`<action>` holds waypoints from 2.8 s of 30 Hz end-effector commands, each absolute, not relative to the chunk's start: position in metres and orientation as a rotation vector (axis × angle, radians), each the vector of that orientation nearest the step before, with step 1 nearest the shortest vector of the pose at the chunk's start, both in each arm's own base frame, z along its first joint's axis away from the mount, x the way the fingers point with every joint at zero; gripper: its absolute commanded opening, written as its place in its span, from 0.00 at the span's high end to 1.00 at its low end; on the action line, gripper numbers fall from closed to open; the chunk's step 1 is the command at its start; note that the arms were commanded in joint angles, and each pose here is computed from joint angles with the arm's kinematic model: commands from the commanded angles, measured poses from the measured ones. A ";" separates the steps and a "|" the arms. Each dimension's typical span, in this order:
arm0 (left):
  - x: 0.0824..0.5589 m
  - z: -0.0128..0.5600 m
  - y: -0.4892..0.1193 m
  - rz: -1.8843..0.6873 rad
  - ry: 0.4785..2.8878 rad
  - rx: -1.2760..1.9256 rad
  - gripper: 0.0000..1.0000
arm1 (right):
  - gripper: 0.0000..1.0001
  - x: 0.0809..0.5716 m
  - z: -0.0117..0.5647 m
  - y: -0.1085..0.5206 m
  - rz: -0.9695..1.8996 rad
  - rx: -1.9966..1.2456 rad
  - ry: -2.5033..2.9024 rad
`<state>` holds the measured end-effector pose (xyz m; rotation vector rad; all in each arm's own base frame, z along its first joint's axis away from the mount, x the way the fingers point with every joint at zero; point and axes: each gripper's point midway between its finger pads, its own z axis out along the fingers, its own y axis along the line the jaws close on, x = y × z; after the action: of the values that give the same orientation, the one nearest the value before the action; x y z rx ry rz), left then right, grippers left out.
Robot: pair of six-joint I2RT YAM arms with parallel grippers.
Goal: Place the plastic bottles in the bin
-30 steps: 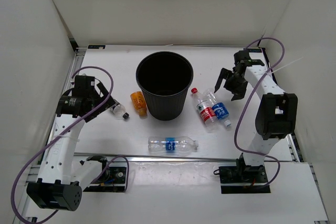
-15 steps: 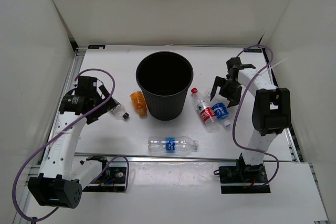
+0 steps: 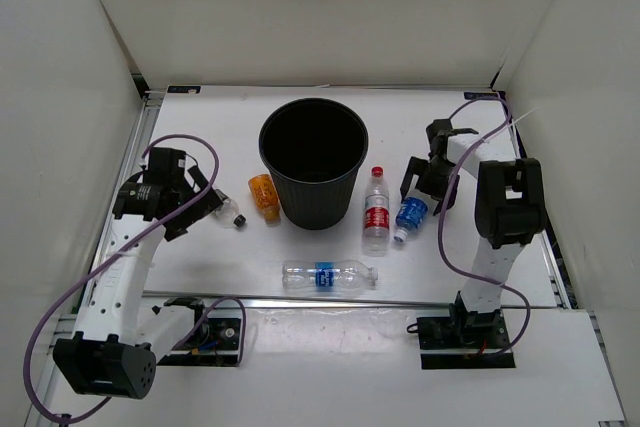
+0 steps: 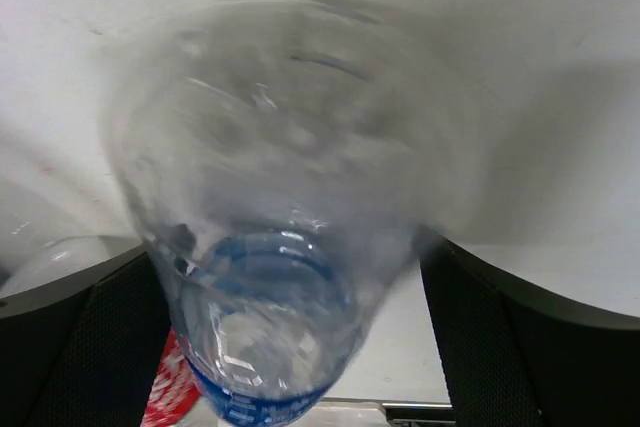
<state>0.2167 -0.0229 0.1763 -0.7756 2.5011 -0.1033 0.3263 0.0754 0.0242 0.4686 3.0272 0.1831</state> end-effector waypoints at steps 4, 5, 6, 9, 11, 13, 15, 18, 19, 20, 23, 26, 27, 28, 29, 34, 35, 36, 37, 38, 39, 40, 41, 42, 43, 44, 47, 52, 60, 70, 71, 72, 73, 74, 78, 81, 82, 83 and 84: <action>0.207 0.178 -0.021 -0.096 2.492 -0.784 0.00 | 0.17 0.318 0.011 0.068 0.109 0.507 3.062; 0.207 0.178 -0.021 -0.096 2.492 -0.784 0.00 | 0.22 0.315 0.009 0.066 0.092 0.509 3.069; 0.207 0.178 -0.021 -0.096 2.492 -0.784 0.00 | 0.27 0.315 0.009 0.066 0.092 0.509 3.069; 0.204 0.177 -0.021 -0.091 2.501 -0.786 0.00 | 0.47 0.314 0.012 0.063 0.062 0.543 3.055; 0.204 0.179 -0.021 -0.096 2.492 -0.784 0.00 | 0.54 0.313 0.019 0.054 0.015 0.596 3.049; 0.203 0.180 -0.022 -0.111 2.487 -0.780 0.00 | 0.61 0.319 0.031 0.048 0.021 0.671 3.020; 0.202 0.178 -0.023 -0.110 2.492 -0.793 0.00 | 0.64 0.334 0.062 0.042 0.017 0.702 2.949; 0.204 0.179 -0.026 -0.140 2.490 -0.787 0.00 | 0.66 0.354 0.113 0.039 0.073 0.690 2.821; 0.204 0.179 -0.026 -0.140 2.490 -0.787 0.00 | 0.66 0.363 0.132 0.038 0.110 0.692 2.773; 0.204 0.179 -0.026 -0.140 2.490 -0.787 0.00 | 0.66 0.379 0.172 0.047 0.216 0.670 2.674; 0.208 0.181 -0.028 -0.155 2.487 -0.782 0.00 | 0.68 0.402 0.245 0.061 0.375 0.645 2.489; 0.211 0.185 -0.030 -0.166 2.485 -0.765 0.00 | 0.68 0.409 0.300 0.087 0.580 0.555 2.369; 0.213 0.187 -0.030 -0.163 2.488 -0.753 0.00 | 0.69 0.414 0.332 0.099 0.662 0.491 2.276; 0.213 0.187 -0.030 -0.163 2.488 -0.753 0.00 | 0.69 0.414 0.349 0.107 0.723 0.443 2.230; 0.213 0.187 -0.030 -0.163 2.488 -0.753 0.00 | 0.69 0.404 0.371 0.131 0.859 0.347 2.191; 0.214 0.190 -0.031 -0.177 2.487 -0.736 0.00 | 0.71 0.382 0.447 0.204 1.116 0.042 1.989; 0.214 0.190 -0.031 -0.177 2.487 -0.736 0.00 | 0.71 0.384 0.449 0.213 1.107 0.002 1.980; 0.212 0.189 -0.033 -0.188 2.490 -0.734 0.00 | 0.71 0.384 0.455 0.222 1.103 -0.034 1.959; 0.212 0.189 -0.033 -0.188 2.490 -0.734 0.00 | 0.71 0.382 0.452 0.241 1.110 -0.082 1.965; 0.209 0.189 -0.032 -0.185 2.493 -0.722 0.00 | 0.71 0.384 0.458 0.250 1.109 -0.119 1.937; 0.209 0.189 -0.032 -0.185 2.493 -0.722 0.00 | 0.71 0.384 0.470 0.256 1.084 -0.155 1.892; 0.206 0.191 -0.032 -0.187 2.489 -0.721 0.00 | 0.71 0.385 0.464 0.275 1.085 -0.194 1.901; 0.206 0.191 -0.032 -0.187 2.489 -0.721 0.00 | 0.70 0.385 0.465 0.282 1.075 -0.220 1.890; 0.205 0.193 -0.032 -0.188 2.482 -0.707 0.00 | 0.69 0.385 0.464 0.290 1.060 -0.242 1.883; 0.202 0.192 -0.031 -0.184 2.492 -0.710 0.00 | 0.69 0.384 0.463 0.303 1.012 -0.282 1.862; 0.201 0.194 -0.031 -0.185 2.484 -0.696 0.00 | 0.66 0.387 0.455 0.311 0.973 -0.298 1.868; 0.197 0.196 -0.031 -0.184 2.486 -0.696 0.00 | 0.51 0.384 0.435 0.331 0.818 -0.360 1.872; 0.194 0.201 -0.032 -0.203 2.466 -0.676 0.00 | 0.35 0.385 0.412 0.345 0.587 -0.364 1.881; 0.199 0.199 -0.030 -0.205 2.418 -0.721 0.00 | 0.00 0.367 0.431 0.305 0.389 -0.275 1.838; 0.275 0.159 -0.021 -0.195 2.514 -0.997 0.00 | 0.00 0.303 0.431 0.229 0.366 -0.173 1.894; 0.280 0.153 -0.021 -0.183 2.538 -1.006 0.00 | 0.00 0.294 0.433 0.222 0.381 -0.171 1.901; 0.289 0.138 -0.022 -0.163 2.578 -1.039 0.00 | 0.00 0.289 0.435 0.220 0.399 -0.164 1.904; 0.293 0.133 -0.022 -0.156 2.591 -1.067 0.00 | 0.00 0.285 0.430 0.218 0.401 -0.176 1.917; 0.303 0.133 -0.022 -0.159 2.586 -1.065 0.00 | 0.00 0.279 0.429 0.213 0.405 -0.168 1.924; 0.332 0.121 -0.027 -0.177 2.590 -1.060 0.00 | 0.00 0.265 0.428 0.210 0.448 -0.199 1.930; 0.340 0.107 -0.023 -0.123 2.619 -1.077 0.00 | 0.00 0.258 0.423 0.203 0.434 -0.234 1.962; 0.340 0.102 -0.024 -0.104 2.627 -1.083 0.00 | 0.00 0.257 0.419 0.206 0.445 -0.248 1.973; 0.340 0.094 -0.023 -0.077 2.645 -1.092 0.00 | 0.00 0.252 0.420 0.200 0.452 -0.246 1.973; 0.340 0.091 -0.023 -0.071 2.654 -1.095 0.00 | 0.00 0.249 0.418 0.201 0.466 -0.257 1.977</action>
<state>0.3272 -0.0232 0.0855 -1.0953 2.6970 -0.0775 0.2629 0.2063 0.4192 -0.2245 1.9619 0.4321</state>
